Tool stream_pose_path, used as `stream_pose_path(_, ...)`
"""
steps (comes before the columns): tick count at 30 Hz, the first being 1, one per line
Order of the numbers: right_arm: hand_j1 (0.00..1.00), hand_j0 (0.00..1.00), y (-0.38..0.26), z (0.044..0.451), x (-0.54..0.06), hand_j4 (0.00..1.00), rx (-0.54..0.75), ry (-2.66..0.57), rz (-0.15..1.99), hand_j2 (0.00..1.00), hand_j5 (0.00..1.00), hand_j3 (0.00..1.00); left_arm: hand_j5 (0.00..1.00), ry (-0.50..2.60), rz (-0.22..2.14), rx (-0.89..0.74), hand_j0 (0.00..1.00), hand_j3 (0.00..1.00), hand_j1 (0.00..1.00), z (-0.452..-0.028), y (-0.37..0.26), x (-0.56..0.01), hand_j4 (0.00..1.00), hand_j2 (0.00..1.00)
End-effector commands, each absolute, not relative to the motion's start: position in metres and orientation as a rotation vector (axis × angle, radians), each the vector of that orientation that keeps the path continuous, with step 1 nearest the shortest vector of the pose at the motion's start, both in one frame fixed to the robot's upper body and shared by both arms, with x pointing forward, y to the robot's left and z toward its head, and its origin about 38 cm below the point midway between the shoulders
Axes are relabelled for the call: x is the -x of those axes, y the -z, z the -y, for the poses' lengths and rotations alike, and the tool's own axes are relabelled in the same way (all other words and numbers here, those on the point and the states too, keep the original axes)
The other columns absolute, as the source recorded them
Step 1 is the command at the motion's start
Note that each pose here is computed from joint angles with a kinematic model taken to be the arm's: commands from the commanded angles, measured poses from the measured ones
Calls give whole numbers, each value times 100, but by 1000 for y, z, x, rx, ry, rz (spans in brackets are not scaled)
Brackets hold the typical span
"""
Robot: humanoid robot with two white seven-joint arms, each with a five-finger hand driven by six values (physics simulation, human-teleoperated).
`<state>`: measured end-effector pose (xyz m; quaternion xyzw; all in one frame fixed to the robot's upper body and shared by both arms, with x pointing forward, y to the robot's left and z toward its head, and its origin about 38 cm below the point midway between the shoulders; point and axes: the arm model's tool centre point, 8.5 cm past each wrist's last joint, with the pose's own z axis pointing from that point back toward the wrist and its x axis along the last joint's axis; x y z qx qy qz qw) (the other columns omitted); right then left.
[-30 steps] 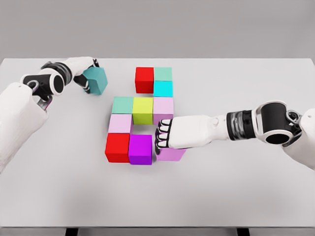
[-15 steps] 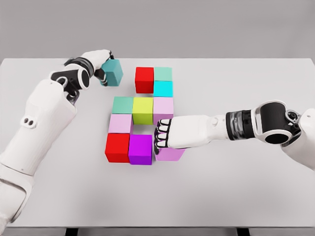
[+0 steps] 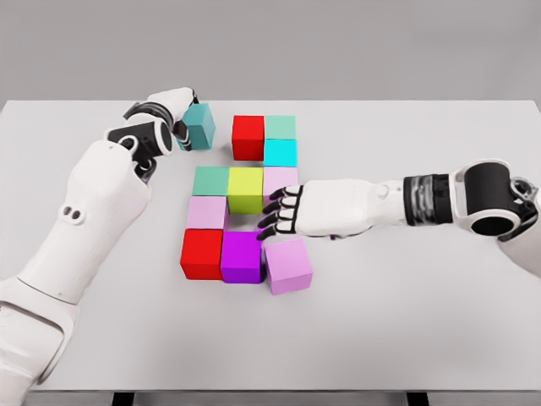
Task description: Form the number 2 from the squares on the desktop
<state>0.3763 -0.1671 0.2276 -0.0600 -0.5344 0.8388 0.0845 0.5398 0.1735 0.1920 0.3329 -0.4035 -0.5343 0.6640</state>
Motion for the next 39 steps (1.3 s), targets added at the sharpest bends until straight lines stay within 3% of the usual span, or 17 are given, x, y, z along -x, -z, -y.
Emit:
stream_pose_path(1, 100, 100, -240, 191, -382, 100, 224, -2460, 1575, 100, 100, 100, 34, 1198, 910, -762, 34, 34, 34, -168, -193, -539, 34, 34)
stream_pose_path(7, 100, 100, -245, 231, -383, 100, 294, -2479, 1443, 100, 100, 100, 34, 1215, 922, -770, 34, 34, 34, -154, -193, -538, 34, 34)
stream_pose_path(12, 100, 100, -246, 238, -382, 100, 307, -2483, 1415, 100, 100, 100, 34, 1222, 921, -778, 34, 34, 34, -148, -190, -536, 34, 34)
stream_pose_path(16, 100, 100, -222, 229, -373, 100, 209, -2520, 1376, 100, 100, 100, 34, 1225, 916, -778, 34, 34, 34, -148, -188, -535, 34, 34)
stream_pose_path(39, 98, 98, -186, 244, -354, 98, 96, -2538, 1245, 98, 98, 98, 34, 1216, 861, -762, 34, 34, 34, -146, -178, -544, 34, 34)
